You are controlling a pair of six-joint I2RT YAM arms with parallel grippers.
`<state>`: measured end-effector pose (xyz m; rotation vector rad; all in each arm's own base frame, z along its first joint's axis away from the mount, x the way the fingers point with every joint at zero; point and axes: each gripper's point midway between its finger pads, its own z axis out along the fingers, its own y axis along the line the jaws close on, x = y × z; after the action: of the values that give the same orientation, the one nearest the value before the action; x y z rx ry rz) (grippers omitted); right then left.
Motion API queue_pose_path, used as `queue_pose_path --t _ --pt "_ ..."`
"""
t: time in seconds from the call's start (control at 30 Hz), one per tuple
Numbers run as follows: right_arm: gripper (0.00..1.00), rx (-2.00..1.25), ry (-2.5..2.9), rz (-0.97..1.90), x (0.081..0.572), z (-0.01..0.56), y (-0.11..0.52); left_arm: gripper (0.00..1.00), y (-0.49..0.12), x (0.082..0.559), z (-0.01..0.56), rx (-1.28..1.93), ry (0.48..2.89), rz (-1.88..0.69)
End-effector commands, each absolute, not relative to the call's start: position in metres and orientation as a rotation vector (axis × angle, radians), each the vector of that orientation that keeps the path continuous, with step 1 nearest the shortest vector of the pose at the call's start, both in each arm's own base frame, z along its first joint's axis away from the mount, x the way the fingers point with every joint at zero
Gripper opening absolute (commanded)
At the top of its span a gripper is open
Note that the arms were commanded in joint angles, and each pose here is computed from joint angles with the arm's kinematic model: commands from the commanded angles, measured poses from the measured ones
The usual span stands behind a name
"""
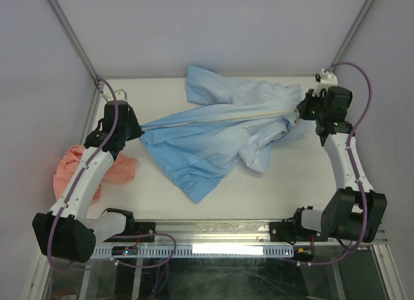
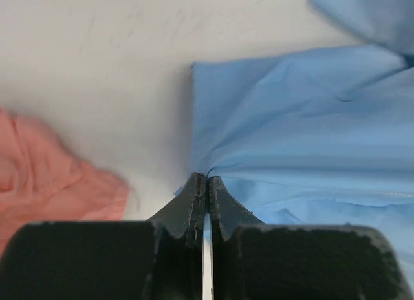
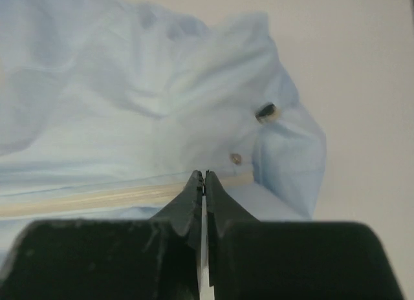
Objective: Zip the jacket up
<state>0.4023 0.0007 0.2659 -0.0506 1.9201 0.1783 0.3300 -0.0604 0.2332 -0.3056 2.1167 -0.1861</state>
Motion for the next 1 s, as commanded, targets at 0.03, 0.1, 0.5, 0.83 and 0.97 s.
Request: queue_pose_path --t 0.03,0.1,0.5,0.83,0.97 --pt "0.00 0.191 1.954 0.007 0.407 0.220 -0.059 0.00 0.015 0.330 0.210 -0.482 2.108 0.052" --pt "0.00 0.242 1.975 -0.014 0.409 0.213 -0.071 0.00 0.027 0.330 0.219 -0.516 2.070 0.097" --pt "0.00 0.322 1.758 -0.165 0.419 0.343 -0.125 0.00 0.041 0.340 0.328 -0.558 1.820 0.081" --pt "0.19 0.162 1.807 0.241 0.378 0.338 -0.043 0.38 -0.001 0.333 0.334 -0.415 1.833 -0.171" --pt "0.61 0.184 1.754 0.355 0.341 0.327 -0.017 0.66 -0.001 0.310 0.346 -0.400 1.777 -0.175"
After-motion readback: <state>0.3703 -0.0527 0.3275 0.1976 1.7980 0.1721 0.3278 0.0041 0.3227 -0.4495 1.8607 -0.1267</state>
